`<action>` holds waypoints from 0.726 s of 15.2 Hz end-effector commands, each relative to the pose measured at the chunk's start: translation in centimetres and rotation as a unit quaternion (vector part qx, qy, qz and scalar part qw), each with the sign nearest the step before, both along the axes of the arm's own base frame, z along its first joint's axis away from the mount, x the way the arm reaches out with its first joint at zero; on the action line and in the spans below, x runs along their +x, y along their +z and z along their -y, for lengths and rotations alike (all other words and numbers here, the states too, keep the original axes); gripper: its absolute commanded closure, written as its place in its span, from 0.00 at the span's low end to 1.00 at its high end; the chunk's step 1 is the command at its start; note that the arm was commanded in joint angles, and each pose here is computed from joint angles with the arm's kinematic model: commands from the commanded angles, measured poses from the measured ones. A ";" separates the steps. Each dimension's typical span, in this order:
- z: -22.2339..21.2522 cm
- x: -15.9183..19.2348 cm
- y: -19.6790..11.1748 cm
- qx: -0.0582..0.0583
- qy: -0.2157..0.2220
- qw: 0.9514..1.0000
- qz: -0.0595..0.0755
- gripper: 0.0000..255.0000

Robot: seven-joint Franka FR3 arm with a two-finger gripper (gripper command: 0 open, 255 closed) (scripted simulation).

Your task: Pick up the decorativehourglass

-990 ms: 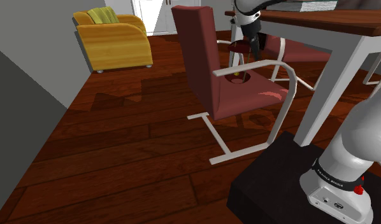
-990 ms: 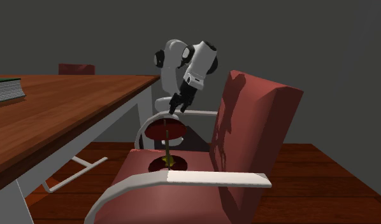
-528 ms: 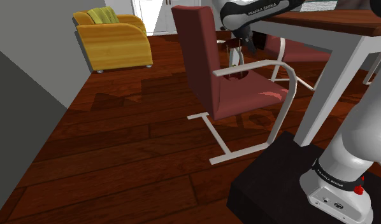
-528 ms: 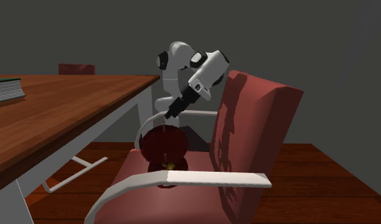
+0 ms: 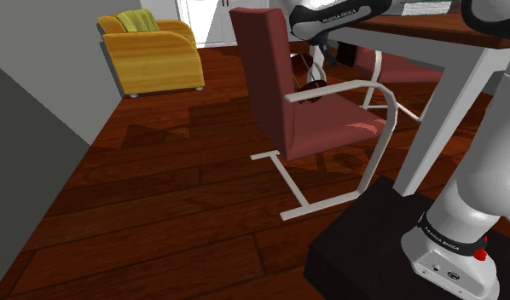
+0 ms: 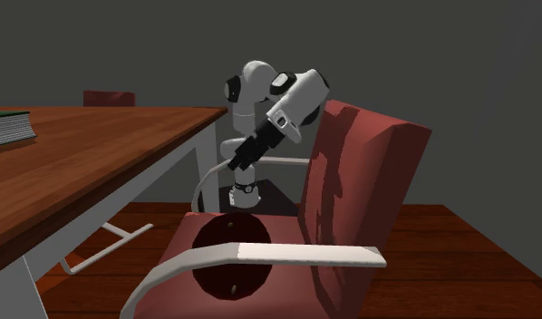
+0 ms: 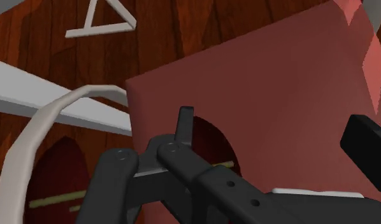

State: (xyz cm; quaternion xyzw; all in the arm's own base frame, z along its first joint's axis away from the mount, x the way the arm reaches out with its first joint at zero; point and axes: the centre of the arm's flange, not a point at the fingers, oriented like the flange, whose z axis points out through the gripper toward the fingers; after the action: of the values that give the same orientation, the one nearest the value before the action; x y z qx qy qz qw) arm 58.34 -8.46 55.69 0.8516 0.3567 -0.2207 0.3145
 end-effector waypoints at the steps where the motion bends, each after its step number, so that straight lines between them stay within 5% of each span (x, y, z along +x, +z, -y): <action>1: 1.6 1.7 -0.5 0.047 -0.077 0.994 0.067 0.00; 3: 3.6 3.3 -0.9 0.097 -0.158 0.973 0.138 0.00; 4: 4.7 4.0 -1.1 0.122 -0.198 0.957 0.173 0.00; 6: 7.1 5.2 -1.5 0.169 -0.276 0.915 0.241 0.00; 8: 9.5 6.1 -2.1 0.215 -0.349 0.860 0.305 0.00; 9: 10.8 6.4 -2.4 0.236 -0.384 0.827 0.336 0.00; 11: 13.3 6.7 -3.1 0.276 -0.449 0.753 0.393 0.00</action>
State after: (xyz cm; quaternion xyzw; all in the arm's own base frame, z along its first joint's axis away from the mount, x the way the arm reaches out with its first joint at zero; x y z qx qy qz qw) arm 65.74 -16.34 55.79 0.9855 -0.0966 0.1194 0.0721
